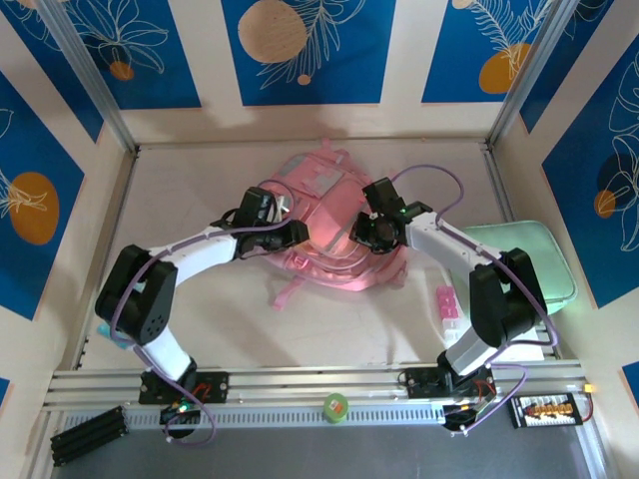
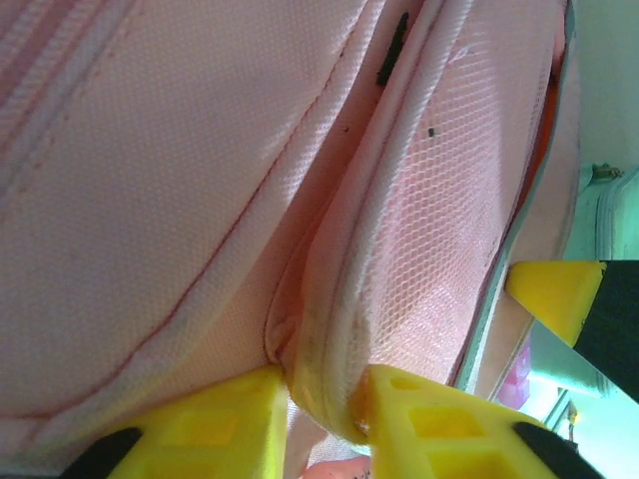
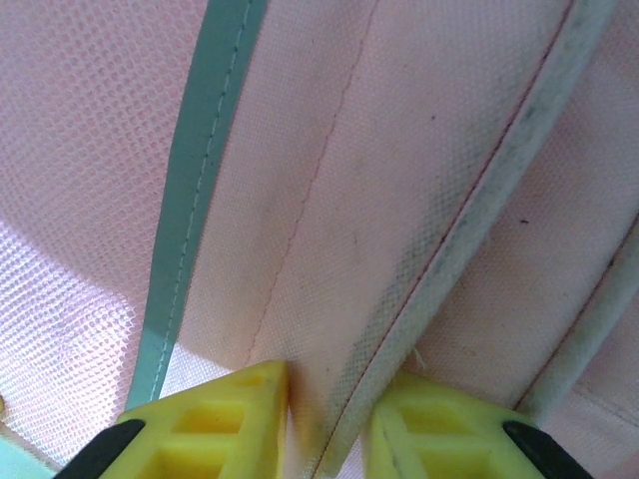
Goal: Pack the student bag
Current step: Move the student bag to the center of the table, then zip the student bag at the center of the table.
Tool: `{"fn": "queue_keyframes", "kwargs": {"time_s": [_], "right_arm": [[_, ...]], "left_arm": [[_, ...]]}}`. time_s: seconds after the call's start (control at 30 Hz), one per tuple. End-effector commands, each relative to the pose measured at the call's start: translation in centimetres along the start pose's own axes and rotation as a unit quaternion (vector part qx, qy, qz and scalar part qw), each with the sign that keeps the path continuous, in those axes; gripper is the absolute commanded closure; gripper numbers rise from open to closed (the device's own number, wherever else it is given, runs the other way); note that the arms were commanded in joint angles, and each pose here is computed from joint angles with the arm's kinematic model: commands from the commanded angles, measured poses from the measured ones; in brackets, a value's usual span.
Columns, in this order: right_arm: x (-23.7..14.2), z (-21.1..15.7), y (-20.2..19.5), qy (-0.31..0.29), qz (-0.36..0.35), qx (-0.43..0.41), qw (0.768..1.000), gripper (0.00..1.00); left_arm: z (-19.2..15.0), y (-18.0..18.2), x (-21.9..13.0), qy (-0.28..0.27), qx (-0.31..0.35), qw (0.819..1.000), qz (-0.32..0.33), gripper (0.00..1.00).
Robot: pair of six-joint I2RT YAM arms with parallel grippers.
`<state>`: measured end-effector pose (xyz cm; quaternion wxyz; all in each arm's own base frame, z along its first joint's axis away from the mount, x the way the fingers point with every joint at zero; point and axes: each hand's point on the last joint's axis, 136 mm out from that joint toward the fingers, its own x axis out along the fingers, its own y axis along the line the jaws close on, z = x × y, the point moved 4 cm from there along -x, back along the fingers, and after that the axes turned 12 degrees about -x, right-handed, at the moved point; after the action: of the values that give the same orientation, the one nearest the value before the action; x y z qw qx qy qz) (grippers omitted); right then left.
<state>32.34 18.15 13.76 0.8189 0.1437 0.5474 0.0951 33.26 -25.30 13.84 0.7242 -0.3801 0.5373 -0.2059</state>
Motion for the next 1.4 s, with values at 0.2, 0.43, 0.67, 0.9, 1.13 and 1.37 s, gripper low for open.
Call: {"fn": "queue_keyframes", "kwargs": {"time_s": [0.2,0.43,0.67,0.9,1.13,1.37], "right_arm": [[0.4,5.5,0.6,-0.064,0.003,-0.069,0.996,0.75],[-2.9,6.3,-0.4,-0.087,-0.009,-0.060,0.994,0.61],[-6.7,2.9,0.9,-0.074,0.015,-0.013,0.997,0.44],[-5.6,-1.6,5.4,-0.064,0.060,0.033,0.996,0.48],[-3.6,-2.4,7.7,-0.085,0.026,0.012,0.996,0.56],[-2.6,-1.8,8.2,-0.109,0.017,0.018,0.994,0.60]], "left_arm": [[2.0,-3.7,0.9,-0.016,-0.025,0.996,-0.087,1.00],[2.9,-6.0,0.5,-0.022,-0.056,0.988,-0.139,1.00],[3.2,-8.4,-1.6,-0.040,-0.073,0.983,-0.165,1.00],[3.3,-8.9,-1.5,-0.039,-0.080,0.980,-0.178,1.00],[3.2,-8.9,-1.2,-0.035,-0.080,0.979,-0.185,1.00],[3.0,-8.8,-1.2,-0.031,-0.082,0.977,-0.195,1.00]]}}
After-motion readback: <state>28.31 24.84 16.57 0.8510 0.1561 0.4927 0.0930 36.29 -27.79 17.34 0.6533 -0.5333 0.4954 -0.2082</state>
